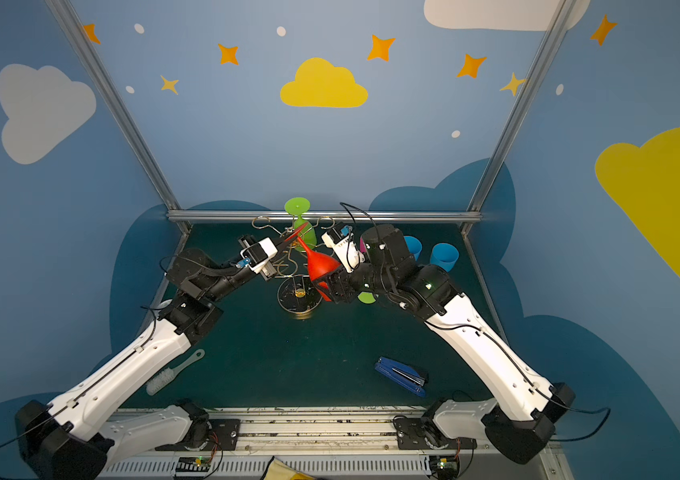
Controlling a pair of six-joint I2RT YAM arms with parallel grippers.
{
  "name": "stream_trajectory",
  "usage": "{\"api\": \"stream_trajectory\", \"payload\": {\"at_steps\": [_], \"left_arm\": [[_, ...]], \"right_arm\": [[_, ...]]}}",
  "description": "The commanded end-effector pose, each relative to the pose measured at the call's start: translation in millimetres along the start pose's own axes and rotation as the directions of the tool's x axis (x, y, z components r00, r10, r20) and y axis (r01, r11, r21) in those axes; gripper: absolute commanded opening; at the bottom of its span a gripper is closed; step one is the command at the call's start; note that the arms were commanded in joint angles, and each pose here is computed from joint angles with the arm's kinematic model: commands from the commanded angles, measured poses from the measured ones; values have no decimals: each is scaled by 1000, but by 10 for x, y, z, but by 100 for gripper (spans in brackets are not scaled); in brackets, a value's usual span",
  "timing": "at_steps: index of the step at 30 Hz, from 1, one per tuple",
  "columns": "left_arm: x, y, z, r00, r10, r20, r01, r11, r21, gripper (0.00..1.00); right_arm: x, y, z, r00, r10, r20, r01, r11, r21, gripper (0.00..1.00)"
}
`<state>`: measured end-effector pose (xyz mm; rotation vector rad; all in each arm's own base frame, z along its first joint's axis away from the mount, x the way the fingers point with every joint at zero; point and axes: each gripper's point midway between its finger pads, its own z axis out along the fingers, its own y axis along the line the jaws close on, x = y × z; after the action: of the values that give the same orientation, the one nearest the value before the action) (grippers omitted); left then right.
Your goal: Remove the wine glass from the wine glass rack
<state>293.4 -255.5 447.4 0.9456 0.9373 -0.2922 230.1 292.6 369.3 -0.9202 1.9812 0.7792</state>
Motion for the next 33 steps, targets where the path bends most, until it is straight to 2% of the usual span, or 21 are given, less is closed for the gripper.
{"api": "stream_trajectory", "payload": {"at_steps": [1, 4, 8, 11, 14, 17, 20, 23, 27, 33], "left_arm": [[-235, 67, -29, 996, -70, 48, 72, 997, -34, 3], [-134, 221, -40, 984, -179, 2, 178, 976, -125, 3], [31, 378, -78, 910, -413, -19, 397, 885, -243, 3], [135, 342, -98, 849, -529, -12, 510, 824, -247, 3], [212, 292, -106, 800, -601, 7, 587, 779, -219, 3], [253, 302, -119, 772, -636, 12, 623, 752, -216, 3], [243, 295, -126, 767, -641, 19, 630, 748, -207, 3], [234, 303, -132, 759, -650, 24, 641, 741, -203, 3], [224, 273, -124, 750, -661, 28, 654, 734, -183, 3], [192, 240, -118, 743, -668, 37, 665, 731, -153, 3]], "right_arm": [[-119, 56, -27, 997, -22, 69, 23, 1000, -13, 79], [-260, 88, -176, 982, -23, 188, 29, 999, -29, 85], [-461, 132, -452, 931, 18, 363, 19, 995, -98, 88], [-551, 122, -700, 881, 48, 472, 15, 992, -129, 88], [-557, 113, -893, 842, 85, 532, 5, 986, -166, 88], [-500, 78, -1037, 819, 106, 565, -16, 987, -161, 88], [-418, 11, -1150, 807, 116, 580, -54, 991, -122, 88], [-350, -94, -1181, 805, 136, 578, -107, 991, -85, 84], [-302, -252, -1044, 824, 177, 538, -180, 982, -47, 76], [-421, -388, -742, 837, 229, 497, -225, 972, -70, 60]]}}
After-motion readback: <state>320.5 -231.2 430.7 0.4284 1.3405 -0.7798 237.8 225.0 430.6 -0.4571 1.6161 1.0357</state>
